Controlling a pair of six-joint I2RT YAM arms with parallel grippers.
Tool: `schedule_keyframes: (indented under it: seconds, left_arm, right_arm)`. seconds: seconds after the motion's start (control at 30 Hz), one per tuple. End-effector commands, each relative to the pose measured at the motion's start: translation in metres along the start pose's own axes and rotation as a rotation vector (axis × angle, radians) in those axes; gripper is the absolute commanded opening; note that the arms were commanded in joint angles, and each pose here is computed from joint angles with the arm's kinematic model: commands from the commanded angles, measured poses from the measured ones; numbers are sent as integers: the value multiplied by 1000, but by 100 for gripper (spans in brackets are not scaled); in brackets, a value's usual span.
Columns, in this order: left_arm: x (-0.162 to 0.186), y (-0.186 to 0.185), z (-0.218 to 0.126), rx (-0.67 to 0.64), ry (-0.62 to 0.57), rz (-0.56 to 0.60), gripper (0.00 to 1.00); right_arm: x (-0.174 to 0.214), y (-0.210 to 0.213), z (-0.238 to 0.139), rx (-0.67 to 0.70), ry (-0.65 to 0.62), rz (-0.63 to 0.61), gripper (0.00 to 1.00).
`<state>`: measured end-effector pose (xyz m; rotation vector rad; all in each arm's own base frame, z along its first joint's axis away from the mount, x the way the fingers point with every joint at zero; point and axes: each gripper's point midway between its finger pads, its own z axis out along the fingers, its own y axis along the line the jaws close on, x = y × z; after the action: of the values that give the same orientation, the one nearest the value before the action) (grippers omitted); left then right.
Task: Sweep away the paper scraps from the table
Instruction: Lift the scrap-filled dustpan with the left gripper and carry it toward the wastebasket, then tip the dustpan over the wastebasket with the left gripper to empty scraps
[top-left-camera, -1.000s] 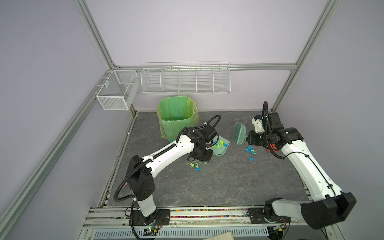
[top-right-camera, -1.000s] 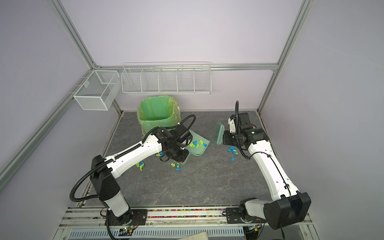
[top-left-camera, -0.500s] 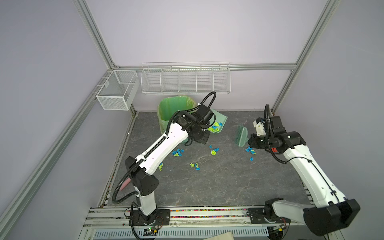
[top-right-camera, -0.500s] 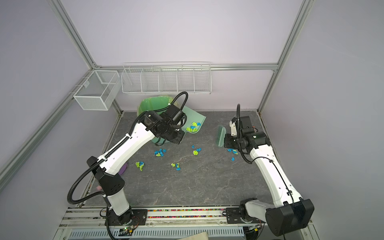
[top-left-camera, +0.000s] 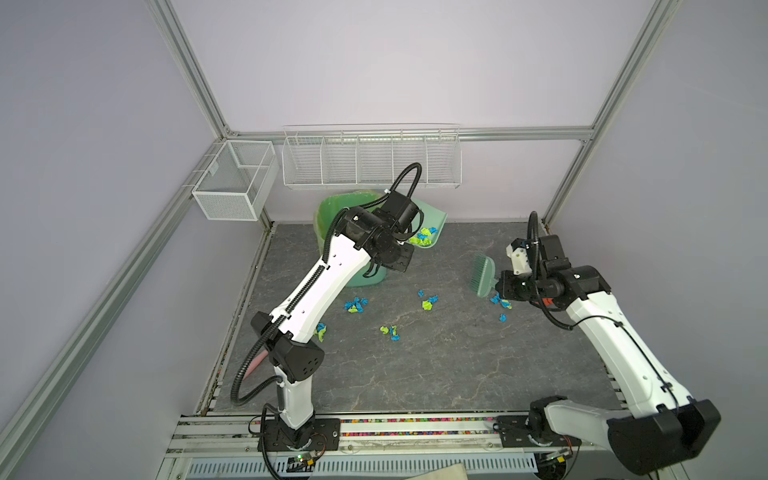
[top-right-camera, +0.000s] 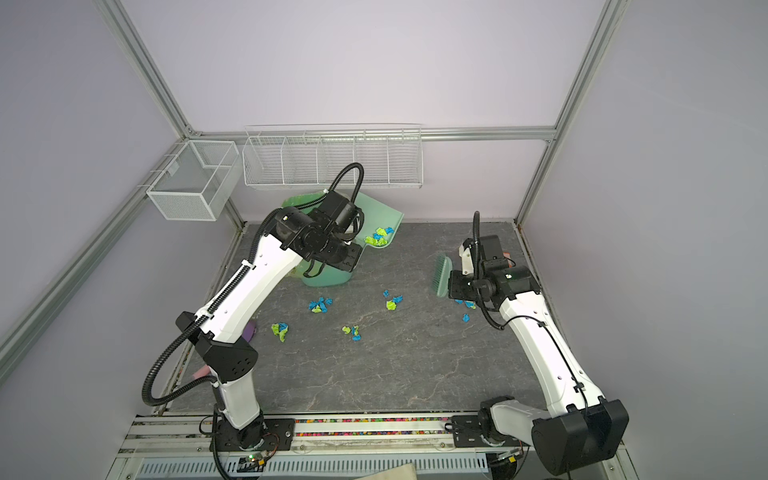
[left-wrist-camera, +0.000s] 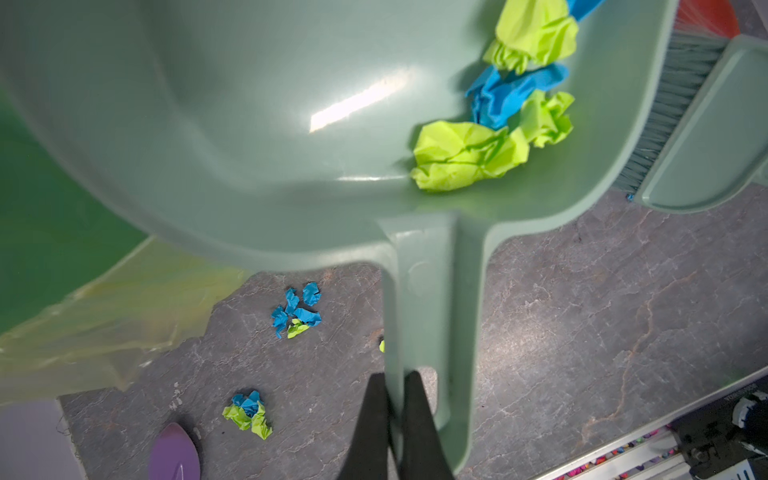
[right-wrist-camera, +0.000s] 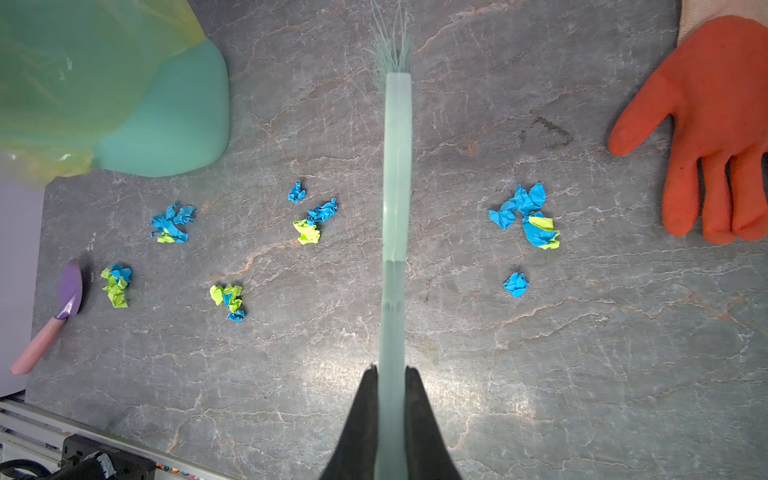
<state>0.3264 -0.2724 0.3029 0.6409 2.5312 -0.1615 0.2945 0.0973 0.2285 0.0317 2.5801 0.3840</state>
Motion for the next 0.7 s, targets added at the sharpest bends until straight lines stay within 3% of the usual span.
schedule_keyframes:
  seconds: [0.0, 0.27, 0.67]
  left_arm:
    - [2, 24, -11, -50, 5, -13, 0]
    - [-10, 58, -26, -21, -49, -112, 0]
    - [9, 134, -40, -203, -30, -209, 0]
  right_arm:
    - [-1, 2, 3, -19, -9, -5, 7]
    - [7, -1, 6, -19, -3, -3, 7]
    - [16, -10, 0, 12, -28, -13, 7]
